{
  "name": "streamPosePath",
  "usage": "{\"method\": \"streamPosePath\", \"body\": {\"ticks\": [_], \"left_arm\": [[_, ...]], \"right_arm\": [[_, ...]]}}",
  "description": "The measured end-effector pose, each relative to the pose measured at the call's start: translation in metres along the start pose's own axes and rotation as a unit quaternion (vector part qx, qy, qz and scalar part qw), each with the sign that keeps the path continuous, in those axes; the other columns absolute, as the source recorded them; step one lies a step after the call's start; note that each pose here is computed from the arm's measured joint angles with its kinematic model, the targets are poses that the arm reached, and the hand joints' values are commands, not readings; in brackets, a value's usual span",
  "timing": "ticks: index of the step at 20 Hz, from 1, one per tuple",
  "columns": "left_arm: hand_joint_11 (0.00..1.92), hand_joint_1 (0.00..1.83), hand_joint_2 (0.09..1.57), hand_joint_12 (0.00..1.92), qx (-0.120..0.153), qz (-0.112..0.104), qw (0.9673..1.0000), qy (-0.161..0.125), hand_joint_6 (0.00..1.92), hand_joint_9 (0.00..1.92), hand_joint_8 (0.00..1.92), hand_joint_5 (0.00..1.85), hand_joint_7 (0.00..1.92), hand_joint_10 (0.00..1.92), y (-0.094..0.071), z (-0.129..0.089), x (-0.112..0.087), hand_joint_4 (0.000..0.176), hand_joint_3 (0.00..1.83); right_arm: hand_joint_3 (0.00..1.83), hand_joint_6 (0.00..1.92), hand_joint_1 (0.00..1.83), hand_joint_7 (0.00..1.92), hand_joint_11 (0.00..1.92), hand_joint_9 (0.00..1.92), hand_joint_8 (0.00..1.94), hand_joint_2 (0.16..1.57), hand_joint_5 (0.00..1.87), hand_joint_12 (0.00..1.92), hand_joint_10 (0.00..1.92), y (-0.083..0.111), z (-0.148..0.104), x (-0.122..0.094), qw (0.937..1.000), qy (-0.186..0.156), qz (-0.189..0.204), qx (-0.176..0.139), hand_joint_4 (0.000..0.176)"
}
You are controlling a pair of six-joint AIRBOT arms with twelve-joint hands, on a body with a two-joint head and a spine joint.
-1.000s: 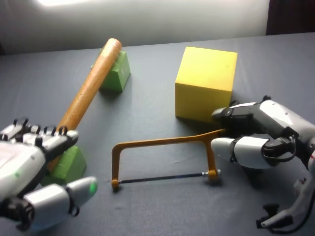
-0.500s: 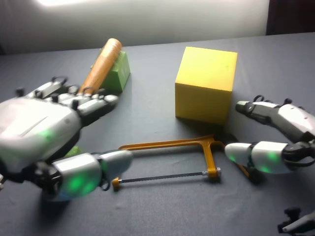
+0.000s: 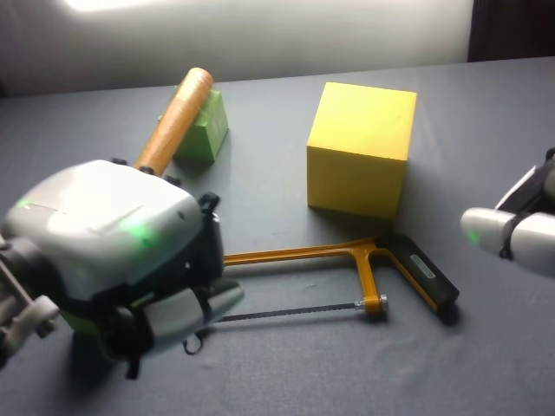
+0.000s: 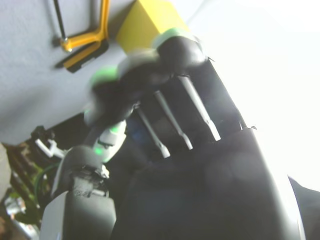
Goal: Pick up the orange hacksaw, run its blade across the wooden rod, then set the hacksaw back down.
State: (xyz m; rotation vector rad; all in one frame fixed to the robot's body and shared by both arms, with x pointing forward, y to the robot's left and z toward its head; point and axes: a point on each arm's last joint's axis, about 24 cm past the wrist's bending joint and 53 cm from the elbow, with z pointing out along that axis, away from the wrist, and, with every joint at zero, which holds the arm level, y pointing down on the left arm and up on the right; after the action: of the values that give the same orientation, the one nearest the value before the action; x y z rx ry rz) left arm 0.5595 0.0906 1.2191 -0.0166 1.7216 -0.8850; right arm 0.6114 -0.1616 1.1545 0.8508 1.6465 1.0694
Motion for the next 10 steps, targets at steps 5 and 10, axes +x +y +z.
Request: {"method": "streamPosePath", "body": {"ticks": [5,10], "left_arm": [[1.49,0.70,1.50,1.92,0.013,0.006,0.9999,-0.003,1.92,1.50,1.92,1.41,1.47,1.92,-0.010,0.004,0.001,0.176,0.01],[1.38,0.71,1.49,1.92,0.013,0.005,0.9999,-0.001,1.92,1.40,1.89,1.32,1.40,1.92,-0.011,0.004,0.002,0.176,0.00]], "right_arm": [[0.01,1.92,0.85,1.49,1.63,1.54,1.94,1.42,1.34,1.92,1.92,0.006,-0.009,0.007,0.9949,0.030,-0.088,-0.040,0.031],[0.00,1.92,0.81,1.46,1.62,1.51,1.94,1.42,1.32,1.92,1.92,0.009,-0.006,-0.007,0.9988,0.010,-0.033,-0.034,0.039]]}}
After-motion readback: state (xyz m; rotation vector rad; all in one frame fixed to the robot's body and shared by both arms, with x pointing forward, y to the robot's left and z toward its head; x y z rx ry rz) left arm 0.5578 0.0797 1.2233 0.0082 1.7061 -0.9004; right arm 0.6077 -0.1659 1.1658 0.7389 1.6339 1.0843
